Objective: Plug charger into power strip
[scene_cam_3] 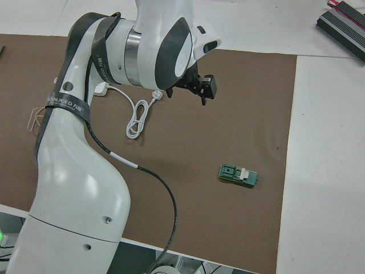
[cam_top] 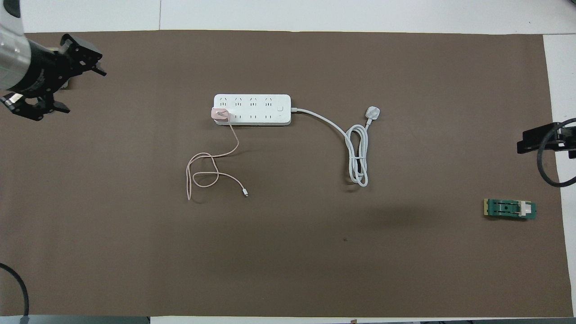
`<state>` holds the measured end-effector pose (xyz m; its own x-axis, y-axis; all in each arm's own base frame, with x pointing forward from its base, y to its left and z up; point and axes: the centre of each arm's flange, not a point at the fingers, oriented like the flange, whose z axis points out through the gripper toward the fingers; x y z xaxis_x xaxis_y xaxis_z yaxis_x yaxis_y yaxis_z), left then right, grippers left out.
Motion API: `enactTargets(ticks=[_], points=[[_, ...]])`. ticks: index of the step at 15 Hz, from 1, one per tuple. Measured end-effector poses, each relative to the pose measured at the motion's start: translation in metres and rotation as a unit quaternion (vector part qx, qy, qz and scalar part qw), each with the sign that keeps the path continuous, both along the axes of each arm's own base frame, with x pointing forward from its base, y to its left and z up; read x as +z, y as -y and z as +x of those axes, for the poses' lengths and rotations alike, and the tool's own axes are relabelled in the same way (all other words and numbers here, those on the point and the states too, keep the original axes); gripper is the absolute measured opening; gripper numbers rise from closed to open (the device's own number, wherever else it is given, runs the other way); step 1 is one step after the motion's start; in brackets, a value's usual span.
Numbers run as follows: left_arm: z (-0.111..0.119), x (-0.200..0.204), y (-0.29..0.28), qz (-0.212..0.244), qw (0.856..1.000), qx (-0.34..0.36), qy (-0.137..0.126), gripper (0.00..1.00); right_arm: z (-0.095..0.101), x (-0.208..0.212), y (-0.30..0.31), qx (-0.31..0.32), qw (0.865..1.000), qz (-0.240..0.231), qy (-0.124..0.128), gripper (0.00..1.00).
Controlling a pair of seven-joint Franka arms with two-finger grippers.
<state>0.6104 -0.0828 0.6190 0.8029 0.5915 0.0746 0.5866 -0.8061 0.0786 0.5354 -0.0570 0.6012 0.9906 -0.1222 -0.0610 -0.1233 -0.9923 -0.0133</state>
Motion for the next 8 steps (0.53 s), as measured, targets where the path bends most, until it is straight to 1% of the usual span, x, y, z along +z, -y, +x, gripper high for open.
enactTargets(ticks=[2,4,6,7,8], points=[[-0.018,0.017,-0.024,0.005,0.997,-0.077,-0.018,1.0,0.0,0.0,0.0,0.0,1.0,0.0,0.0,1.0],[-0.04,0.028,-0.041,0.004,0.987,-0.156,-0.043,1.0,0.0,0.0,0.0,0.0,1.0,0.0,0.0,1.0],[-0.061,0.034,-0.053,-0.001,0.979,-0.197,-0.052,1.0,0.0,0.0,0.0,0.0,1.0,0.0,0.0,1.0],[-0.075,0.035,-0.059,-0.006,0.976,-0.21,-0.053,1.0,0.0,0.0,0.0,0.0,1.0,0.0,0.0,1.0],[-0.084,0.038,-0.061,-0.009,0.975,-0.217,-0.052,1.0,0.0,0.0,0.0,0.0,1.0,0.0,0.0,1.0]])
